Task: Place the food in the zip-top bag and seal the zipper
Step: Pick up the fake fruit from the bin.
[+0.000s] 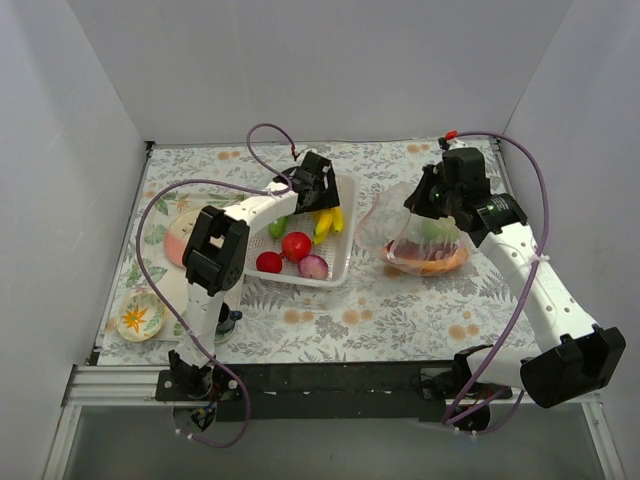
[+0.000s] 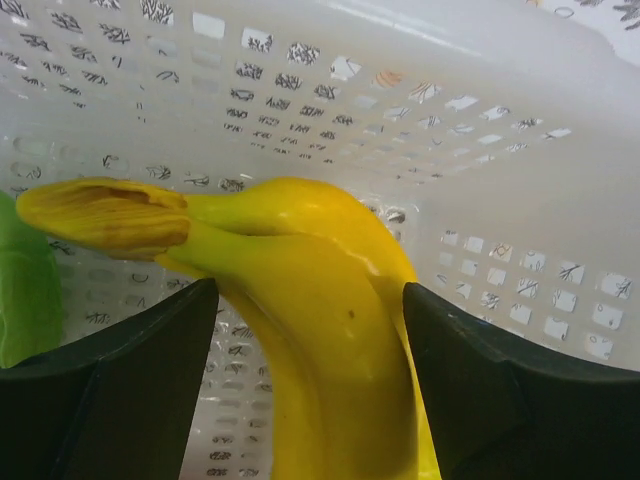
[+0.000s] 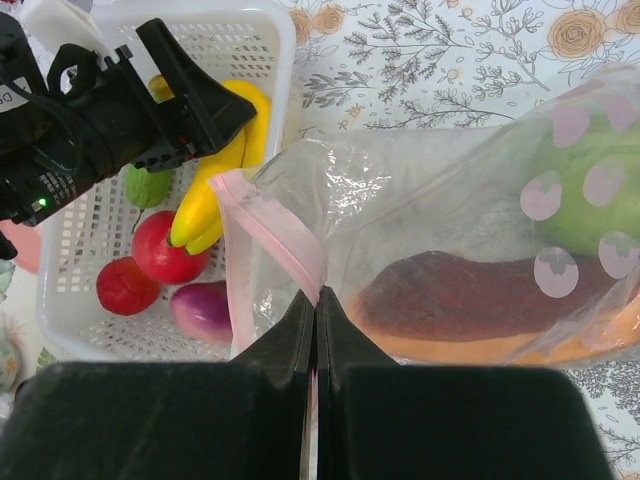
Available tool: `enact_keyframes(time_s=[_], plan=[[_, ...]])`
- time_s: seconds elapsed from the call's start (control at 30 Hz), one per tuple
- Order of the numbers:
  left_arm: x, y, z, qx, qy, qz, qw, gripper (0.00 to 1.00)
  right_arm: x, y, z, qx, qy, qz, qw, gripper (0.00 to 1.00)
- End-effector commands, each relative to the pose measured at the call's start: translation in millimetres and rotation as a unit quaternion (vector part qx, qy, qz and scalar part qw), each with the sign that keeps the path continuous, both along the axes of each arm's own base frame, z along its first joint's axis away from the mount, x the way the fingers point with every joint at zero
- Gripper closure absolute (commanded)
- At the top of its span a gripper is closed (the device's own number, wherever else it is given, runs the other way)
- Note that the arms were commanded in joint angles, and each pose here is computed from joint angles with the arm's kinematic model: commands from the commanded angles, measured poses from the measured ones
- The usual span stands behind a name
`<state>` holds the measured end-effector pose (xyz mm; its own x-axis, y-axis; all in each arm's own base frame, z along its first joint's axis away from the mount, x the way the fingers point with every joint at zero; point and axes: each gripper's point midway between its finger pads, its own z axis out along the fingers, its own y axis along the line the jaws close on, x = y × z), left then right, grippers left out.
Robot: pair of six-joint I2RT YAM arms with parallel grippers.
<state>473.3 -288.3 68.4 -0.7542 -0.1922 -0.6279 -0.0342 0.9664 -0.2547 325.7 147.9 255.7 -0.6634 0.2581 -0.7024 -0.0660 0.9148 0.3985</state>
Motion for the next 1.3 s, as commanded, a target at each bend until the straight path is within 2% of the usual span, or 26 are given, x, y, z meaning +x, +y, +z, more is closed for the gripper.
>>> enact_keyframes(time_s=[0.0,0.13,0.23,0.37,0.47,0.67,0.83,1.0,1.07,1.17,1.2,1.27], plan=[[18.7,-1.8,23.9,-0.022,-0.029,0.033,0.999,0.25,-4.7,8.6,11.0,0.02,-0.017,0.024,0.999,0.99],[18.3,-3.5,18.9,-0.036,-0.035,0.041,0.998,0.38,-5.5,10.8,9.2,0.024,-0.015,0.028,0.999,0.99],[16.8,-6.5,35.4,-0.055,-0.062,0.025,0.996,0.48,-6.2,11.7,8.9,0.025,-0.016,0.03,0.999,0.99],[15.2,-10.8,60.1,-0.076,-0.09,0.006,0.993,0.76,-5.1,12.5,6.5,0.027,-0.013,0.029,0.999,0.99],[10.8,-7.1,75.9,-0.083,-0.115,-0.001,0.99,0.82,-3.1,13.1,6.6,0.028,-0.014,0.029,0.999,0.99],[2.9,0.1,122.2,-0.106,-0.178,-0.01,0.978,0.83,0.8,16.2,5.2,0.028,-0.013,0.032,0.999,0.99],[-12.0,3.4,185.6,-0.146,-0.246,-0.031,0.958,0.83,4.0,22.6,4.4,0.037,-0.011,0.042,0.998,0.99],[-37.4,-2.5,229.2,-0.191,-0.276,-0.078,0.939,0.83,7.3,34.2,19.9,0.06,-0.016,0.061,0.996,0.99],[-61.8,-9.9,255.5,-0.227,-0.292,-0.127,0.92,0.82,9.1,36.4,24.0,0.061,-0.017,0.066,0.996,0.99],[-92.8,-7.5,280.5,-0.265,-0.305,-0.157,0.901,0.82,10.3,35.4,29.4,0.059,-0.025,0.066,0.996,0.99],[-102.2,-8.8,296.6,-0.285,-0.328,-0.174,0.884,0.81,10.9,35.3,30.5,0.062,-0.025,0.063,0.996,0.99],[-120.3,-6.2,310.3,-0.317,-0.339,-0.184,0.866,0.8,7.9,42.9,36.8,0.087,-0.025,0.073,0.993,0.99]])
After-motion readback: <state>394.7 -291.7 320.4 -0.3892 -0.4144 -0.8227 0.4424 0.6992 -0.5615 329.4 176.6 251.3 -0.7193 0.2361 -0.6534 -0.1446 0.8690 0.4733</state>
